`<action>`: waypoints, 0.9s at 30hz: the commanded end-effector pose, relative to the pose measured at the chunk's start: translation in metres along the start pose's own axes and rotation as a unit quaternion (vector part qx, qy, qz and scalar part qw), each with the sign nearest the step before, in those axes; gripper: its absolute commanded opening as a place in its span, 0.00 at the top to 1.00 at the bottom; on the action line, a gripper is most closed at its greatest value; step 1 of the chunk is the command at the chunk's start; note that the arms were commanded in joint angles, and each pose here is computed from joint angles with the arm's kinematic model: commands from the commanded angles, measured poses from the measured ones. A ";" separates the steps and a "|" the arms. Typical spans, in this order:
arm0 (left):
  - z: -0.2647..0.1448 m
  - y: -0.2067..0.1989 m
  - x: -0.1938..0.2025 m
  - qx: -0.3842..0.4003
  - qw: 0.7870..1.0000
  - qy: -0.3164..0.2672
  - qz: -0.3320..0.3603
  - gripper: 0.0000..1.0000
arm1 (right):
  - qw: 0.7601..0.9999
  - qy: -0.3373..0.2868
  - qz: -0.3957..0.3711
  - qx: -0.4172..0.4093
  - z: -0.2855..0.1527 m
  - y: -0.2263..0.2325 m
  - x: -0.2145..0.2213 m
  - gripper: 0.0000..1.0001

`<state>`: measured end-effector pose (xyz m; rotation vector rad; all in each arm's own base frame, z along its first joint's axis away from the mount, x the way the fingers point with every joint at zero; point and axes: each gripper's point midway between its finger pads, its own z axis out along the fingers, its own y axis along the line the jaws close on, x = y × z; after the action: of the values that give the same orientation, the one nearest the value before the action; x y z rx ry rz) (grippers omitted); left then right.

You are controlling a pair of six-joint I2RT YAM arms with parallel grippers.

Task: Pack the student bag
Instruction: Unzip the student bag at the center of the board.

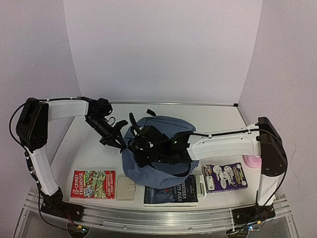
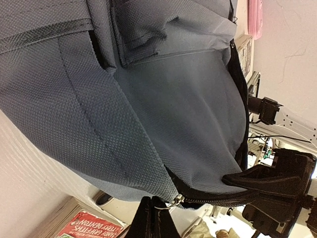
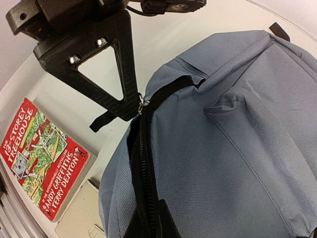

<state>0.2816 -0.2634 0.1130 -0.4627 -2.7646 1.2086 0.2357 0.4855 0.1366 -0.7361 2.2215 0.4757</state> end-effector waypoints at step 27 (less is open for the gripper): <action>0.000 0.014 -0.009 0.025 0.989 -0.138 -0.042 0.98 | 0.940 0.039 0.328 0.084 -0.042 -0.162 0.092 0.08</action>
<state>0.2933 -0.2467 0.0912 -0.1430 -2.9285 1.3377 0.2635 0.2859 0.0872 0.1109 2.5046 0.3878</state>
